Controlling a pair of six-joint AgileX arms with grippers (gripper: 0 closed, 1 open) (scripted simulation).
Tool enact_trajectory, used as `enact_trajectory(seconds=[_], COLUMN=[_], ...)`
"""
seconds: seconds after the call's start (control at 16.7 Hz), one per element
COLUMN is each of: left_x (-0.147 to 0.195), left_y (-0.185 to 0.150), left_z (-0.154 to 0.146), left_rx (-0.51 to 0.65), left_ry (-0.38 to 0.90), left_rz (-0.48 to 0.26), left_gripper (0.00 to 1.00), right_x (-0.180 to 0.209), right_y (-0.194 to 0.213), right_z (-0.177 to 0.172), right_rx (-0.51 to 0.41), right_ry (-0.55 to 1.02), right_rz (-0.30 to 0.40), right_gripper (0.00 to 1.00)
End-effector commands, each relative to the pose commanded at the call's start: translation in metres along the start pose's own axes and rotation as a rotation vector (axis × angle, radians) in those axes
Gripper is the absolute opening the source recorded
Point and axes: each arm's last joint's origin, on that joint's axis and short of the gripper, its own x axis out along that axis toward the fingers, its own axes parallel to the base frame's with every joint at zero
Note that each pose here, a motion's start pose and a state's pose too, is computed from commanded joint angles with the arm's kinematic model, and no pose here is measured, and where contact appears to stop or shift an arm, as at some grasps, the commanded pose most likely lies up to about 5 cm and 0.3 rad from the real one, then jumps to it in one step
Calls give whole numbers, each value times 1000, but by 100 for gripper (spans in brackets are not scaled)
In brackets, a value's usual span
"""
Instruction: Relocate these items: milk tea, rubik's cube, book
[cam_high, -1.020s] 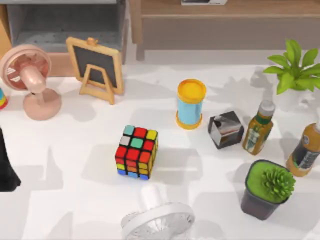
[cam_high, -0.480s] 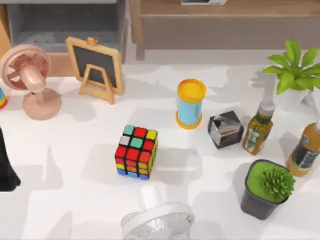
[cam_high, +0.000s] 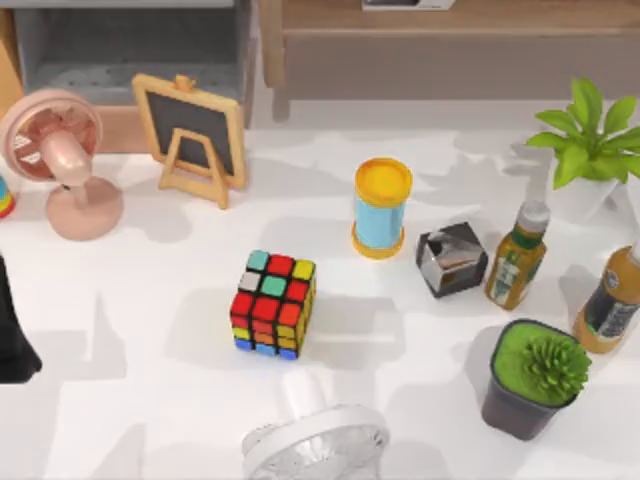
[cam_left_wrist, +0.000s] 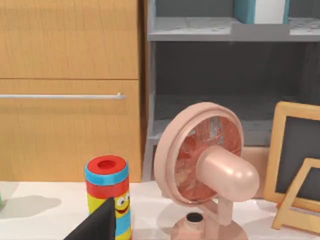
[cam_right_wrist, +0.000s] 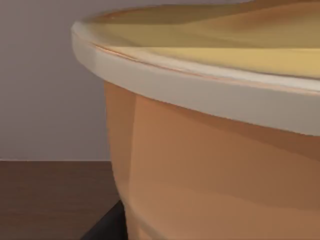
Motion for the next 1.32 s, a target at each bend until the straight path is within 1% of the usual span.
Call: enact_trajectory(seconds=[0.6, 0.66, 1.2, 1.32], left_x=[0, 0, 0, 0], left_y=[0, 0, 0, 0], left_z=[0, 0, 0, 0], left_rx=[0, 0, 0, 0], left_ry=[0, 0, 0, 0], left_rz=[0, 0, 0, 0], left_gripper=[100, 100, 100, 100], right_x=[0, 0, -1, -9], right_y=[0, 0, -1, 1], right_z=[0, 0, 1, 6], right_rx=[0, 0, 1, 2], right_ry=[0, 0, -3, -11], right_rz=[0, 0, -2, 8], right_gripper=[2, 0, 0, 0])
